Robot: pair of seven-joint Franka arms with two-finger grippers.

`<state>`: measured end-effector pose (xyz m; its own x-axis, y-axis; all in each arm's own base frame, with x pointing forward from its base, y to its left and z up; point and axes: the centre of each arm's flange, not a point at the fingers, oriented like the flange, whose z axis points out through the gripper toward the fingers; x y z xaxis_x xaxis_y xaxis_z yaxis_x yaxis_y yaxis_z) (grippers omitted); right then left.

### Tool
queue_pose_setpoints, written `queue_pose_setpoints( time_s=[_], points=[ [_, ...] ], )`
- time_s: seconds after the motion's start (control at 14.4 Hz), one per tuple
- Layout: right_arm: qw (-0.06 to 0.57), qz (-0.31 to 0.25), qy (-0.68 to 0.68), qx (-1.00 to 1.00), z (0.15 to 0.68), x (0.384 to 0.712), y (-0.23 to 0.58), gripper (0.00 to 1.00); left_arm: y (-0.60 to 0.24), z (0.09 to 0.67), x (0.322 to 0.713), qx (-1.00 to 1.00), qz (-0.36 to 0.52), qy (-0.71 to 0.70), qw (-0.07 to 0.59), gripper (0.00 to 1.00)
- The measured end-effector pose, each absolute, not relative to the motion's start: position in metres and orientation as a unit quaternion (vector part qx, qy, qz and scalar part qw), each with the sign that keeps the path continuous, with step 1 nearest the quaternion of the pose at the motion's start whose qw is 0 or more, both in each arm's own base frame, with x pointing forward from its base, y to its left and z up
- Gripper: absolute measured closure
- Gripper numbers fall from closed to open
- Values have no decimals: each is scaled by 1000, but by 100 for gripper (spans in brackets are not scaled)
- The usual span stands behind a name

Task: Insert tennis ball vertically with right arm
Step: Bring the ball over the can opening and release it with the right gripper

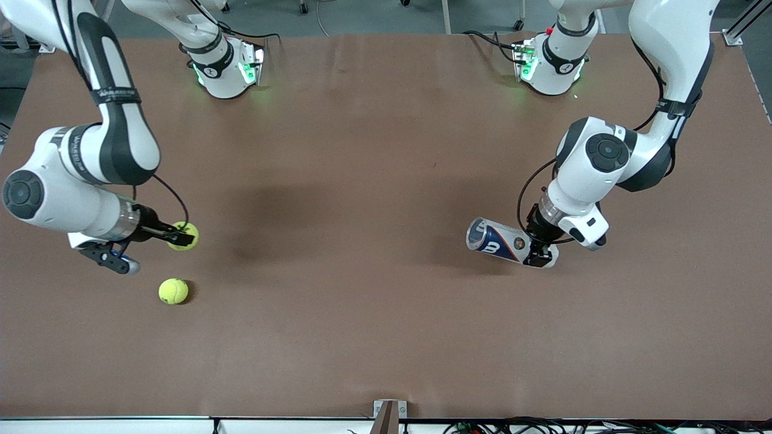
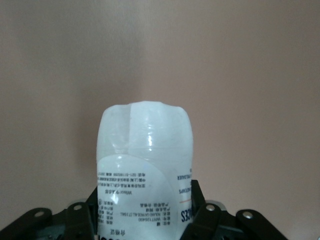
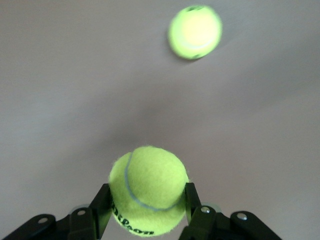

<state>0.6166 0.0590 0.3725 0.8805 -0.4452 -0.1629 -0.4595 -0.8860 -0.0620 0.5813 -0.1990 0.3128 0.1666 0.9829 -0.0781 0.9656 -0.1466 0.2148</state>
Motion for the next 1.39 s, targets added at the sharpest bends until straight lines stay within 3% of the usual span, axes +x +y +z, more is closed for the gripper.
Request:
queue_pose_setpoints(
  time_s=[0.42, 0.83, 1.04, 1.39],
  points=[
    [110, 75, 309, -942, 421, 610, 199, 37, -238, 321, 577, 721, -40, 674, 152, 33],
    [149, 69, 368, -915, 474, 584, 315, 37, -287, 292, 575, 688, -140, 678, 217, 33],
    [153, 75, 399, -901, 479, 569, 364, 37, -298, 276, 580, 668, -197, 670, 256, 33],
    [175, 69, 456, -870, 473, 577, 416, 37, -299, 241, 582, 628, -273, 642, 345, 33]
  ],
)
